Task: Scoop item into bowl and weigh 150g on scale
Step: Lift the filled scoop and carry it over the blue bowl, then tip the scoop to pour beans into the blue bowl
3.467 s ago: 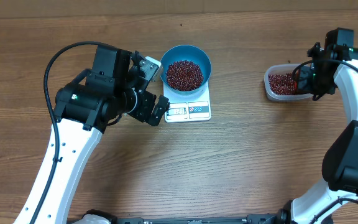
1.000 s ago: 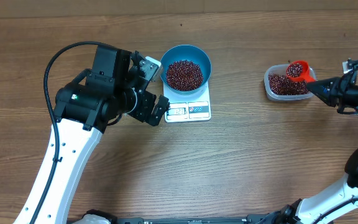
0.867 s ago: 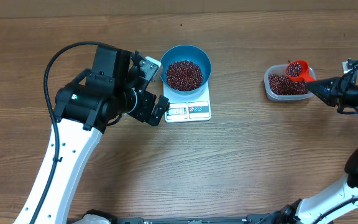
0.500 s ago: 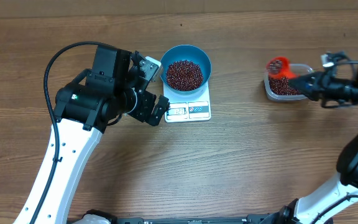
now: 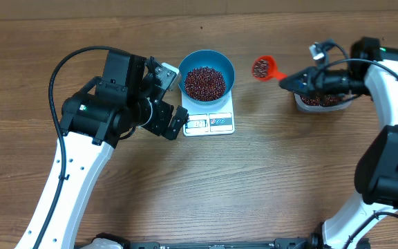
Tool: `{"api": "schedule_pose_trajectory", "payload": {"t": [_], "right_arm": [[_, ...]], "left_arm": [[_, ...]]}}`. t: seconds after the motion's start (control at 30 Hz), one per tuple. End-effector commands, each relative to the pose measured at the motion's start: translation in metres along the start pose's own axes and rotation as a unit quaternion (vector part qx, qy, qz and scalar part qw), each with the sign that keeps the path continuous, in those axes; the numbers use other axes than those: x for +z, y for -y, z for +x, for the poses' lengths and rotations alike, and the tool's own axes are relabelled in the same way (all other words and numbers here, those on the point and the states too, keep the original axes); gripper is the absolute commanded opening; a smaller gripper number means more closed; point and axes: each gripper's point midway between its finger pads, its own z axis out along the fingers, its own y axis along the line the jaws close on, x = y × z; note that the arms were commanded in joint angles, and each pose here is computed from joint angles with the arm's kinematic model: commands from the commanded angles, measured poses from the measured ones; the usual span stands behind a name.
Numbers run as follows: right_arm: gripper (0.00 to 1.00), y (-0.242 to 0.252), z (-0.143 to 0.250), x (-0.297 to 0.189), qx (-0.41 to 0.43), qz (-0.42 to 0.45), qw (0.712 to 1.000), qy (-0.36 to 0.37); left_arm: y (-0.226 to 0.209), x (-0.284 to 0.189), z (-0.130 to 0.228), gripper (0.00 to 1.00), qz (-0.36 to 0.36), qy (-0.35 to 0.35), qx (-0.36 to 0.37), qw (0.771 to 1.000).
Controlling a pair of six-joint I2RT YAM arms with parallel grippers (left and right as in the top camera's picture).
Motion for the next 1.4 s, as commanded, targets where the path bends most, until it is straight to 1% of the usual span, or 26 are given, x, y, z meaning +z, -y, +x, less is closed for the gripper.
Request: {"api": "schedule_pose_trajectory", "payload": {"t": [0.0, 0.1, 0.27, 0.47, 0.6, 0.8, 1.13, 1.37], "right_arm": [[0.04, -0.026, -0.007, 0.020, -0.020, -0.019, 1.000, -0.012], [0.04, -0.032, -0.010, 0.035, -0.026, -0.021, 0.999, -0.021], [0.04, -0.033, -0.012, 0.059, -0.028, 0.007, 0.999, -0.034], [0.04, -0.046, -0.012, 0.080, -0.072, 0.014, 0.996, -0.047], [0.04, -0.044, -0.016, 0.088, -0.079, 0.075, 0.993, -0.048], [0.04, -0.061, -0.023, 0.093, -0.125, 0.125, 0.983, -0.044], [0.04, -0.073, -0.026, 0.098, -0.170, 0.245, 0.954, -0.036], [0.04, -0.082, -0.025, 0.106, -0.200, 0.286, 0.937, -0.031]], "left_arm": [[0.003, -0.006, -0.006, 1.00, 0.003, 0.012, 0.014, 1.000], [0.003, -0.006, -0.006, 1.00, 0.003, 0.012, 0.014, 1.000], [0.003, -0.006, -0.006, 0.99, 0.003, 0.012, 0.014, 1.000], [0.003, -0.006, -0.006, 1.00, 0.003, 0.012, 0.014, 1.000], [0.003, -0.006, -0.006, 1.00, 0.003, 0.012, 0.014, 1.000], [0.003, -0.006, -0.006, 0.99, 0.003, 0.012, 0.014, 1.000], [0.003, -0.006, -0.006, 1.00, 0.003, 0.012, 0.014, 1.000], [0.003, -0.006, -0.006, 0.99, 0.003, 0.012, 0.014, 1.000]]}}
